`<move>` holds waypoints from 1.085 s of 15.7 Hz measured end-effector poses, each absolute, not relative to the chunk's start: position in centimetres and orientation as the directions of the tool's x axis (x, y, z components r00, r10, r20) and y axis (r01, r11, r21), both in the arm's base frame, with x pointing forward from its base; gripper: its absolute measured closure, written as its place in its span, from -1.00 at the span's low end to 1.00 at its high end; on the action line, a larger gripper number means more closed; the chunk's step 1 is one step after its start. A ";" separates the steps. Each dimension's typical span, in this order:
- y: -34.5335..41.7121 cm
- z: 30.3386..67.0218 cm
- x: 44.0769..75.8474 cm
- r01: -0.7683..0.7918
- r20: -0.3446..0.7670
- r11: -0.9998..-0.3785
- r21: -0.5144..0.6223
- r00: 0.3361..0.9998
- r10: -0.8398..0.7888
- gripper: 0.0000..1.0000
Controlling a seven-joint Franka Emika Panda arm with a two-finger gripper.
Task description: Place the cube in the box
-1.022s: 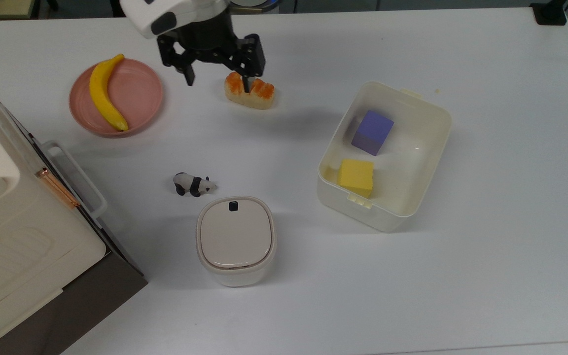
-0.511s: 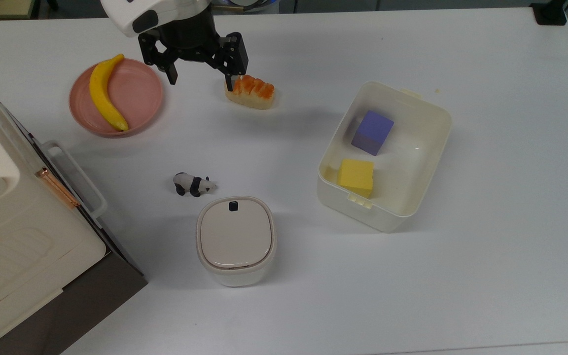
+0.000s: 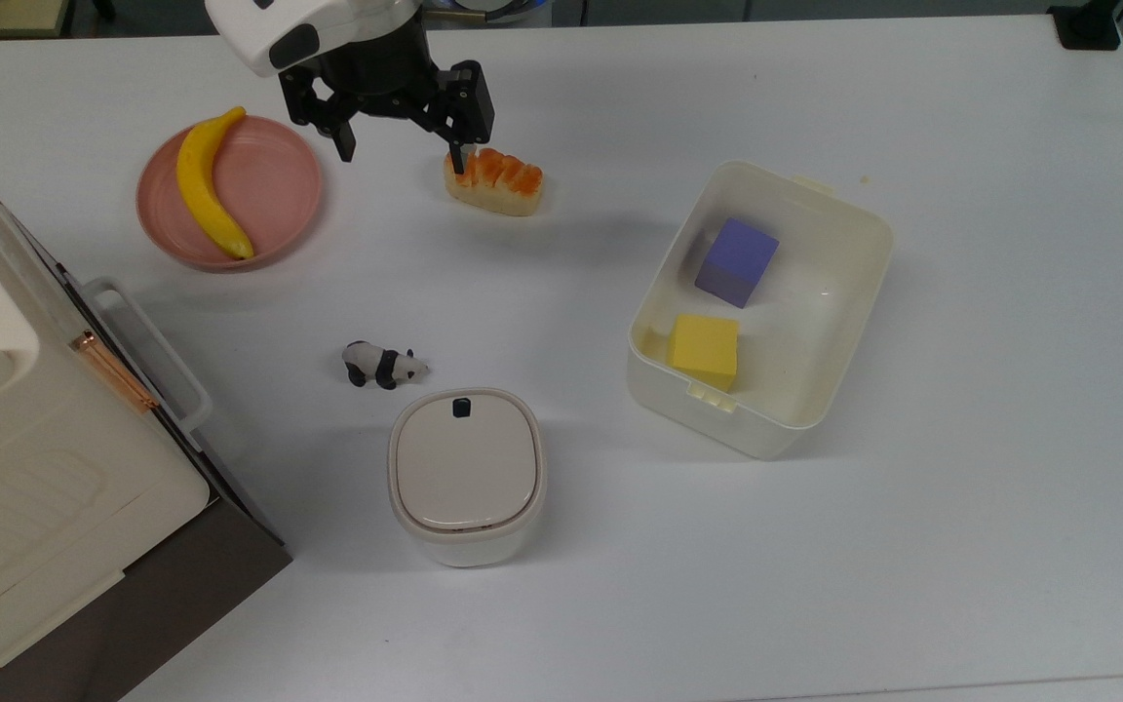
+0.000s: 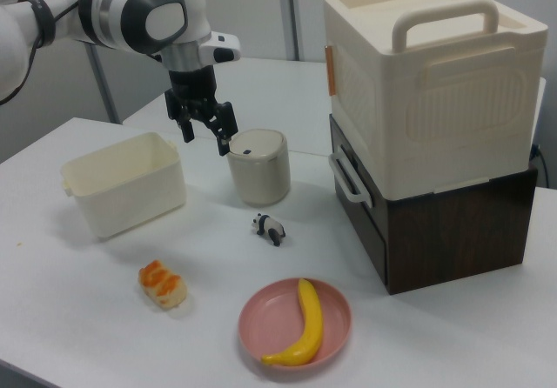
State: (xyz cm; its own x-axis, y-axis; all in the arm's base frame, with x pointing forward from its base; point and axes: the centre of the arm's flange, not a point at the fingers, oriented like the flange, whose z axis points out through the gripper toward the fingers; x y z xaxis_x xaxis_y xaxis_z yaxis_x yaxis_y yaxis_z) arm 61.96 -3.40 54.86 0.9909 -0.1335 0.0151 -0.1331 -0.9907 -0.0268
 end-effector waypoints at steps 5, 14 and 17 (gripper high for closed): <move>-3.6 54.9 61.9 -0.130 0.015 -0.991 -0.026 0.991 -0.131 -1.00; -3.9 54.8 61.9 -0.131 0.014 -0.991 -0.026 0.991 -0.131 -1.00; -4.0 54.8 61.9 -0.132 0.014 -0.991 -0.026 0.991 -0.132 -1.00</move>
State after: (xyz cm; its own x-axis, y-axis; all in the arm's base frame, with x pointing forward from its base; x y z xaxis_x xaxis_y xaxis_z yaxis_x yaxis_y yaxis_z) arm 61.91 -3.97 54.80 0.9911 -0.1321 0.0142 -0.1317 -0.9909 -0.0260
